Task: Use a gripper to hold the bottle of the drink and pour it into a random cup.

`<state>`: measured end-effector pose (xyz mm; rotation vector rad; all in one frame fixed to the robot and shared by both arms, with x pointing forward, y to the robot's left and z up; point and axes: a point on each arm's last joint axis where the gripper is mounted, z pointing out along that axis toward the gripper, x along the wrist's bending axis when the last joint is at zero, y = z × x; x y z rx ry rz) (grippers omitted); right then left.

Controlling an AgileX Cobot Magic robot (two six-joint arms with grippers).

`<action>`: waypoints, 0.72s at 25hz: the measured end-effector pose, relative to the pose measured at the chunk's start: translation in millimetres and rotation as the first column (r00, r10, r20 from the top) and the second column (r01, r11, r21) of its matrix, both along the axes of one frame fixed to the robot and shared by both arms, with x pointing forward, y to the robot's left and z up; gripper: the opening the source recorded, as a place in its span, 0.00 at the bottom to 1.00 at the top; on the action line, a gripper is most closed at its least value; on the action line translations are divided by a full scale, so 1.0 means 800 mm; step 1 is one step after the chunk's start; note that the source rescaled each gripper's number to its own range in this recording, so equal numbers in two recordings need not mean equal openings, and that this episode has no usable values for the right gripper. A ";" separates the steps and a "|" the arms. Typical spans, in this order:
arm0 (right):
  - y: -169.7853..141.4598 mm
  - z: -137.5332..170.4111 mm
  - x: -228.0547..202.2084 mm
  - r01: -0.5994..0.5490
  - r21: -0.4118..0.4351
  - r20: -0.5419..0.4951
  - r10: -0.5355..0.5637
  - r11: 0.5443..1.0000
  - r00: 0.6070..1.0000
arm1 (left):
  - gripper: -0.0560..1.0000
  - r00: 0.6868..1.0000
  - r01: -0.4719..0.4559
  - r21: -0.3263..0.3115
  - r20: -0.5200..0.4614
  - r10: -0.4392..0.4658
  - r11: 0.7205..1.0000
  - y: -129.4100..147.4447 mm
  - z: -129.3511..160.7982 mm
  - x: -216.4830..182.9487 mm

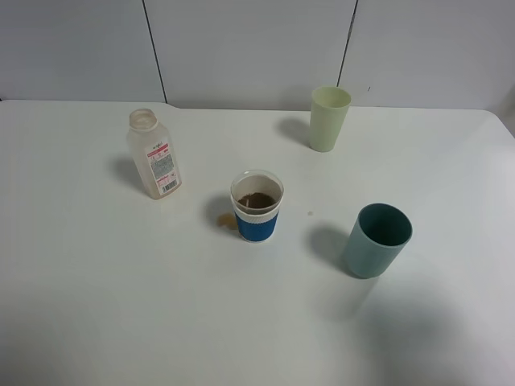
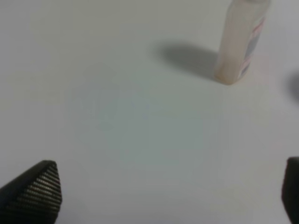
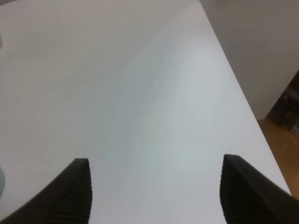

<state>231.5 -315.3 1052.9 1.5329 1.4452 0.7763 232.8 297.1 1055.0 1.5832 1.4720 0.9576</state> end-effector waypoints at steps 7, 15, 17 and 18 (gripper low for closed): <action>0.000 0.000 0.000 0.000 0.000 0.000 0.000 1.000 1.000 | 0.93 1.000 0.000 0.000 0.000 0.000 1.000 0.000 0.000 0.000; 0.000 0.000 0.000 0.000 0.000 0.000 0.000 1.000 1.000 | 0.93 1.000 0.000 0.000 0.000 0.000 1.000 0.000 0.000 0.000; 0.000 0.000 0.000 0.000 0.000 0.000 0.000 1.000 1.000 | 0.93 1.000 0.000 0.000 0.000 0.000 1.000 0.000 0.000 0.000; 0.000 0.000 0.000 0.000 0.000 0.000 0.000 1.000 1.000 | 0.93 1.000 0.001 -0.001 0.000 -0.001 1.000 0.000 0.000 0.000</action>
